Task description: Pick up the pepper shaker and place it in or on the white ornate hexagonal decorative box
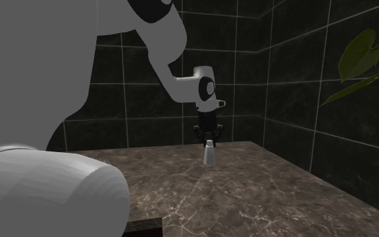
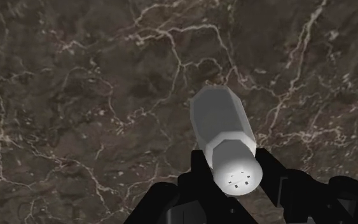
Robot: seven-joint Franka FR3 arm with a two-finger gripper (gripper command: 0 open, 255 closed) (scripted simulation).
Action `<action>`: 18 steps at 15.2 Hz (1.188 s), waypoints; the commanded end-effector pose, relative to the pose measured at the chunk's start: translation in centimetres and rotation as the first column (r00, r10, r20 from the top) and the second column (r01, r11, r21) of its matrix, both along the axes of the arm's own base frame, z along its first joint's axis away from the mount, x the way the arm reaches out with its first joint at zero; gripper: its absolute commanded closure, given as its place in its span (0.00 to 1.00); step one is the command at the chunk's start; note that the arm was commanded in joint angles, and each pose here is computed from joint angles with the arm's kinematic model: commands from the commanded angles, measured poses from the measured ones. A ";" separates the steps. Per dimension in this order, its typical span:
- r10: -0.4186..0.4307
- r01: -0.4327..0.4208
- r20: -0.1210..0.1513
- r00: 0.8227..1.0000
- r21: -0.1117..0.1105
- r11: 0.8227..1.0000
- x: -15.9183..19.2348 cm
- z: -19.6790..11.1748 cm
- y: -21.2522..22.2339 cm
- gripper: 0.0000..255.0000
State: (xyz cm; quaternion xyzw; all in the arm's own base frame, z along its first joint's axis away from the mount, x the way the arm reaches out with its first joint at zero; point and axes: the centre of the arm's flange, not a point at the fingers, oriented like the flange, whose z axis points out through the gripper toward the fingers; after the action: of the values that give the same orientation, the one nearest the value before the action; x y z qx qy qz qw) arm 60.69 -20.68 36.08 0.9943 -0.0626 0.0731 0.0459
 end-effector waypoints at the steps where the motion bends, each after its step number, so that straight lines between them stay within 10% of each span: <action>1: 0.000 0.000 0.000 1.000 0.000 1.000 0.0 0.0 0.0 1.00; 18: 0.000 0.000 0.000 1.000 0.000 1.000 0.0 7.9 0.0 1.00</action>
State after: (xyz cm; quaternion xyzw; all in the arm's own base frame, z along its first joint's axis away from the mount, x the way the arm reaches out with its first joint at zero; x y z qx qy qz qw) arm 60.69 -20.71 43.47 0.9943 -0.0627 0.0730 0.0459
